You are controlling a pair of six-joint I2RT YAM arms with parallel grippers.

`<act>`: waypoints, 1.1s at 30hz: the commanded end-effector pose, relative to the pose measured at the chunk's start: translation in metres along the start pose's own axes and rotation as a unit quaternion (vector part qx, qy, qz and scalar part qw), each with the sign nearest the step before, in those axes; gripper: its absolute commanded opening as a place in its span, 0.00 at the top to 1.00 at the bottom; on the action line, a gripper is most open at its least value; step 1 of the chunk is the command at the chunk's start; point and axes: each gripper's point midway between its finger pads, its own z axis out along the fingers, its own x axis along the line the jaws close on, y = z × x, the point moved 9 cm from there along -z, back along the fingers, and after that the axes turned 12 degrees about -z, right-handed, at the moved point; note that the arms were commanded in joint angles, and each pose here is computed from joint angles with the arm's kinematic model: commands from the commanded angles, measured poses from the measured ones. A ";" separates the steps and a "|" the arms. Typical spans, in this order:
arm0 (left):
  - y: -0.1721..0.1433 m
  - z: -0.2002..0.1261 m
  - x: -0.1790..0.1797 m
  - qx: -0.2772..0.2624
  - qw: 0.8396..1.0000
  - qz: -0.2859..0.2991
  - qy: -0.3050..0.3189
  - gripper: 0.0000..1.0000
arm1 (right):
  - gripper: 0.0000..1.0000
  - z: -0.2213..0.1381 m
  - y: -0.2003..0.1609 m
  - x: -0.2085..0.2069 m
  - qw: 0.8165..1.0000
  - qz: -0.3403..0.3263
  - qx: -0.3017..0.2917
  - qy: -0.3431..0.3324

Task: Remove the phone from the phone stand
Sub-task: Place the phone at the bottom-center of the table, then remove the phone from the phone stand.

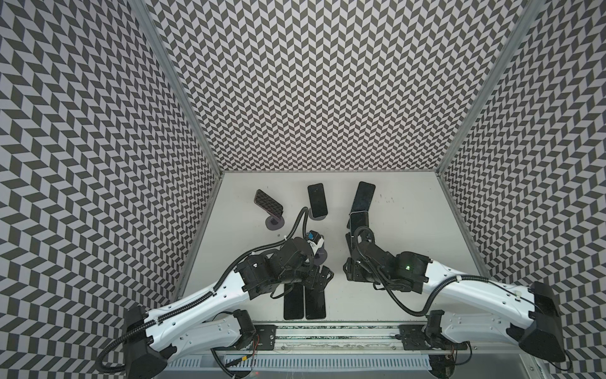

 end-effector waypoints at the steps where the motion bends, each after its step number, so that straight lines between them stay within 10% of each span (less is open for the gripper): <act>1: 0.018 0.001 -0.016 -0.023 0.999 0.022 -0.025 0.07 | 0.34 -0.009 0.009 -0.014 0.999 0.001 -0.028 -0.016; 33: 0.103 0.060 -0.033 -0.046 0.997 0.061 -0.011 0.06 | 0.29 -0.008 0.107 -0.069 0.995 -0.038 -0.077 -0.058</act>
